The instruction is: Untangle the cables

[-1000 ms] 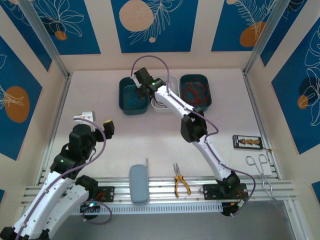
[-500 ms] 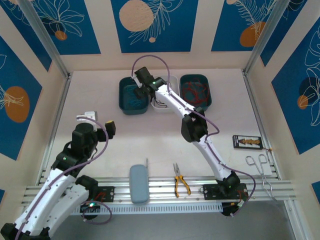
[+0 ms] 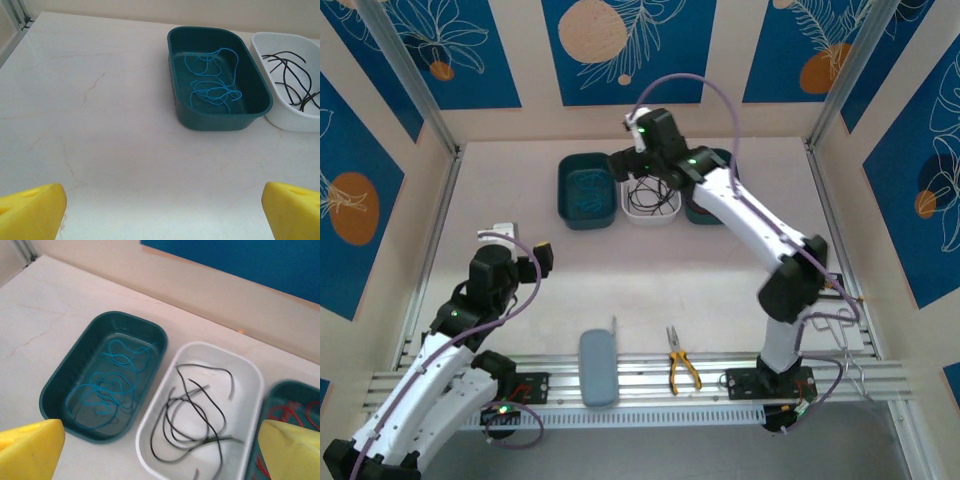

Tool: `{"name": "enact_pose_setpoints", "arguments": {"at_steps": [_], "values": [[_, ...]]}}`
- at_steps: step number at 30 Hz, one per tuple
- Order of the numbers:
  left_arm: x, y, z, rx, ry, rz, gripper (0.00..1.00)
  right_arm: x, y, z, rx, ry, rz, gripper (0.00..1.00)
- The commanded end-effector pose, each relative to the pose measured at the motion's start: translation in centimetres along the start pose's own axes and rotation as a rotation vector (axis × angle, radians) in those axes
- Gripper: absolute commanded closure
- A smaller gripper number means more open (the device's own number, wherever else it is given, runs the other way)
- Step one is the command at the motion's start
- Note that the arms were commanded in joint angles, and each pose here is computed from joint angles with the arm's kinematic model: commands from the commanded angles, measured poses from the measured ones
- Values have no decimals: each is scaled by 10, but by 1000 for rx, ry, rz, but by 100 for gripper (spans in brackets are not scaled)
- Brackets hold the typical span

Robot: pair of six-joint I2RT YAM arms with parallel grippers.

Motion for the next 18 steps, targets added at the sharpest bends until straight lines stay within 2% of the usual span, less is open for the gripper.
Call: {"name": "enact_pose_setpoints", "arguments": {"at_steps": [1,5,12,18], "values": [[-2,6,-5,39,-17,8,0,-14,-41,21,-122,-38,-130,1],[-15,8,-17,64,0,3,0,-58,-86,54,-239,-25,-234,1],[-37,16,-39,110,21,-30,0,-132,-152,91,-406,8,-397,1],[-40,28,-52,164,-26,-76,0,-165,-192,108,-488,-82,-478,1]]}}
Point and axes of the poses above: each hand's point on the last joint's axis, 136 mm out from that joint toward the fingers, its own z axis back along the fingers, its own y axis along the line the jaws close on, x = y × z, the point moved 4 cm from there along z, back along the fingers, and after that the axes turned 13 degrees about -z, right-handed, at the moved point
